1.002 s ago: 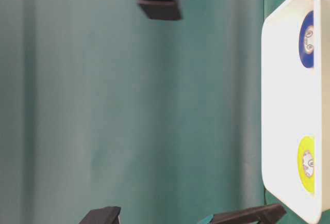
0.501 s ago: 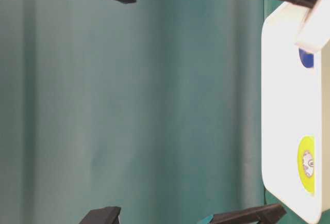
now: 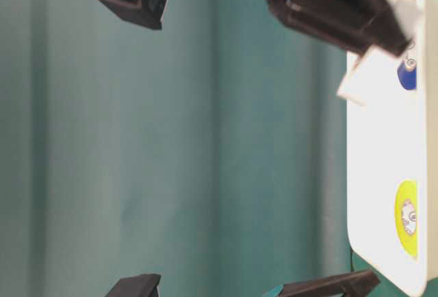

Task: Put the tape alternately from left to right into the white case.
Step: 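Lift the white roll with the right gripper and carry it to the tray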

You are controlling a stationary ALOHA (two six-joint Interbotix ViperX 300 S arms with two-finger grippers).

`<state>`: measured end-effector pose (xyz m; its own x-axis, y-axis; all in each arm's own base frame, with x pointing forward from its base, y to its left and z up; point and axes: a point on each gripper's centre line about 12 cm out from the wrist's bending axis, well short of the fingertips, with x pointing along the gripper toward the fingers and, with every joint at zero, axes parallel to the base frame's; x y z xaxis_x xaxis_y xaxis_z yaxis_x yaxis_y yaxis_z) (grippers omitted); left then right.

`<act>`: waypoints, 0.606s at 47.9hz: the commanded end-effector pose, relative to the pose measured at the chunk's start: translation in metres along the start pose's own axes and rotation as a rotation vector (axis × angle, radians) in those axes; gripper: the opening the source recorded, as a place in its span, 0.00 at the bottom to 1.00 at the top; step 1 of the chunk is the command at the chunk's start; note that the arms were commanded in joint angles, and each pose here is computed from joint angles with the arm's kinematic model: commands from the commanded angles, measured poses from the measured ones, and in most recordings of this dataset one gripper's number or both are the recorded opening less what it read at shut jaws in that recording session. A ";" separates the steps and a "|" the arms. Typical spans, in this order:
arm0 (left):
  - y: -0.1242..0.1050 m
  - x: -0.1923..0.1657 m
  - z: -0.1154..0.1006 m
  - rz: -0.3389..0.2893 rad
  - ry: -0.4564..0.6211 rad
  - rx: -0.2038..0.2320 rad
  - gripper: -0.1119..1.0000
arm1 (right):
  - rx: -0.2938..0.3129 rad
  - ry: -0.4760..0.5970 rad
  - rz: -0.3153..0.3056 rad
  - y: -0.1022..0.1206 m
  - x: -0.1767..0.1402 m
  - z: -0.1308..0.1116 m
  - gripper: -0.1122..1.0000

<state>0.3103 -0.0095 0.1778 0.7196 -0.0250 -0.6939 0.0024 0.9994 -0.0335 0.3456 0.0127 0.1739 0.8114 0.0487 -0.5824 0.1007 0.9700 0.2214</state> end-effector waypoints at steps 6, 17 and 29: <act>-0.001 -0.002 0.005 -0.002 -0.023 0.001 0.72 | -0.009 -0.075 -0.072 -0.034 -0.007 0.026 0.37; -0.001 -0.003 0.006 -0.002 -0.024 0.001 0.72 | 0.038 -0.089 -0.191 -0.084 -0.016 0.030 0.37; -0.001 -0.002 0.005 -0.002 -0.021 0.001 0.72 | 0.083 -0.070 -0.289 -0.127 -0.019 0.023 0.37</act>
<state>0.3099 -0.0095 0.1773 0.7185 -0.0250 -0.6950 0.0024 0.9994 -0.0334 0.3296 -0.1080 0.1709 0.7734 -0.2275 -0.5917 0.3647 0.9231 0.1219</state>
